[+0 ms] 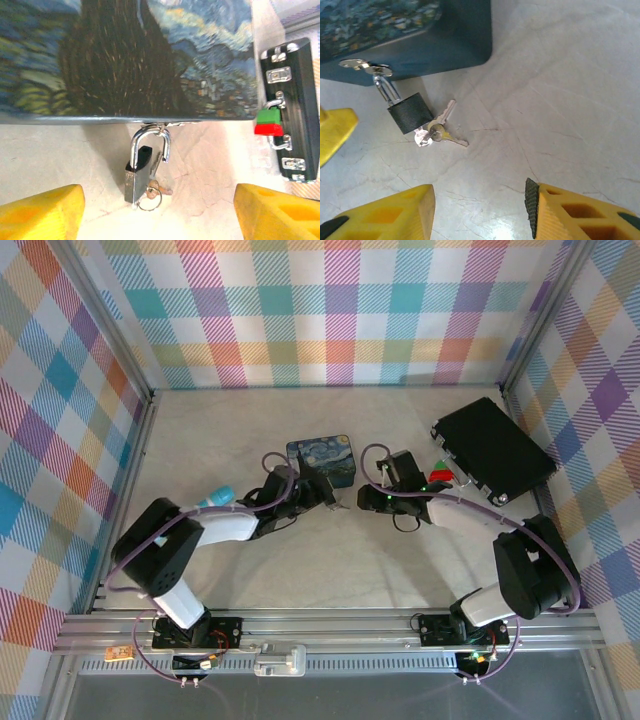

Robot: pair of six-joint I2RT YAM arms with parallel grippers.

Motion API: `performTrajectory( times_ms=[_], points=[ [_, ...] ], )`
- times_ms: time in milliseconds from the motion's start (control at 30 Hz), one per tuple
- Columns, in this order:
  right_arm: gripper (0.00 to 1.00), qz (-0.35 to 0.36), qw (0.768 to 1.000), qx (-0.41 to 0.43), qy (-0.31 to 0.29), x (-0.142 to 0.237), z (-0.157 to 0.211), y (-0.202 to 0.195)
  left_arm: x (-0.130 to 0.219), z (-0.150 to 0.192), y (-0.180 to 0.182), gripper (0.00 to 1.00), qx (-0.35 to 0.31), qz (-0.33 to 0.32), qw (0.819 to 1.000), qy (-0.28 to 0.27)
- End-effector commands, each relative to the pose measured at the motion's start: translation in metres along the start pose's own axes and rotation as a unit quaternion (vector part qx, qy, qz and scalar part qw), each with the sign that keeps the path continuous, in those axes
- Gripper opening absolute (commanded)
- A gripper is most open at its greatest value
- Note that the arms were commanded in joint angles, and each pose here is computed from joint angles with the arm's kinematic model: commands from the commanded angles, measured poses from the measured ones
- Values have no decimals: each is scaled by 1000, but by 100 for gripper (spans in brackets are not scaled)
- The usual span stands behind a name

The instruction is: Unlock a padlock with a key

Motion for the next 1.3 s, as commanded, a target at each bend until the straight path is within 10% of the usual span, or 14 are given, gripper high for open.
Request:
performTrajectory(
  times_ms=[0,500,1267],
  points=[
    [52,3,997,80,10,-4,-5,22,20,-11,11,79,10,-22,1000,-19],
    [62,144,958,233,80,-67,-1,78,83,-91,31,79,79,-20,989,-127],
    [33,204,945,250,49,-90,-3,63,85,-92,45,78,92,-9,987,-132]
  ],
)
Point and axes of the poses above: each hand's point on the last joint's axis, 136 mm out from that joint toward the fingers, its own x axis back along the fingers, its own y axis along the line the jaws close on, z = x × y, the point moved 2 cm from there along x, back along the fingers, and after that the axes turned 7 degrees about x, right-handed, at the moved point
